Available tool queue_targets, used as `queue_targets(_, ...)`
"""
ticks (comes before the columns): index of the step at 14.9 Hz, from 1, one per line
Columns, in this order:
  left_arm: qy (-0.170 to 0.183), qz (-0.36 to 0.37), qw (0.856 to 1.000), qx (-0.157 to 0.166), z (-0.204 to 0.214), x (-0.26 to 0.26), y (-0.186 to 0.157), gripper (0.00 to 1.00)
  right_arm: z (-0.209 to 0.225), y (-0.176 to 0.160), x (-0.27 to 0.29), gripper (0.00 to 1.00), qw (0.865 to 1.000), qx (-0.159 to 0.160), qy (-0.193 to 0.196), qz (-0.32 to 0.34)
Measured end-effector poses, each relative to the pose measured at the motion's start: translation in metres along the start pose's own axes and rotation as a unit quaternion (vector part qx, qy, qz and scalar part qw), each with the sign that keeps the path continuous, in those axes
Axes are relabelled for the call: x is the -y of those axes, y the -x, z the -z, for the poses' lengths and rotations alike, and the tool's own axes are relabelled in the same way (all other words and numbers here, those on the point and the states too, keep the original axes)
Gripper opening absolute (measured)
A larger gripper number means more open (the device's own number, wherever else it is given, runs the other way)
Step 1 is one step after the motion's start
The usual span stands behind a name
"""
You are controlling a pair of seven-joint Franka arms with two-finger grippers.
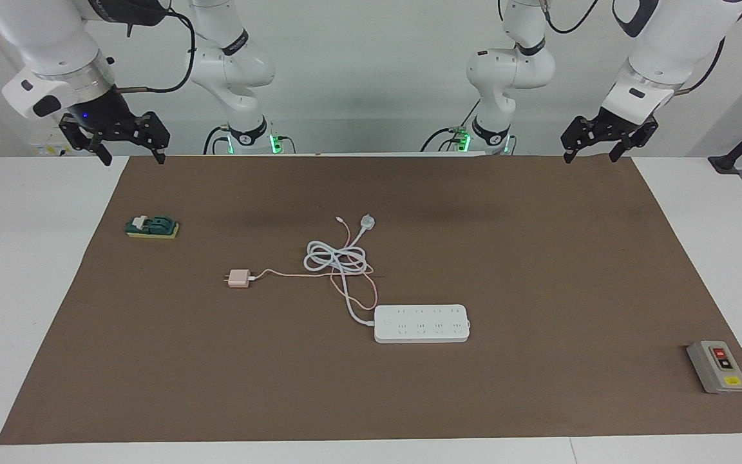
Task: Plug charger into power strip
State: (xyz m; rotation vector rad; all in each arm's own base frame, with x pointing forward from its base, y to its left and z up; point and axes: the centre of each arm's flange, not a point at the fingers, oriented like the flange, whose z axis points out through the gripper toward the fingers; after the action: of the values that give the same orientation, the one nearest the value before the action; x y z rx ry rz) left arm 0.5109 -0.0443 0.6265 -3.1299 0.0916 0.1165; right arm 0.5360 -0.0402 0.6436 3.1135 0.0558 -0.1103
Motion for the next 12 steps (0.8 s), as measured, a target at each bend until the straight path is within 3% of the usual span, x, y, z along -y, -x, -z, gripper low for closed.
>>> queue_targets(12,0.000,0.000,1.000,0.000,0.0000,0.0000,0.0000,1.00,0.0016,-0.0019,-0.0009,1.00,1.000,-0.009,0.001,-0.001)
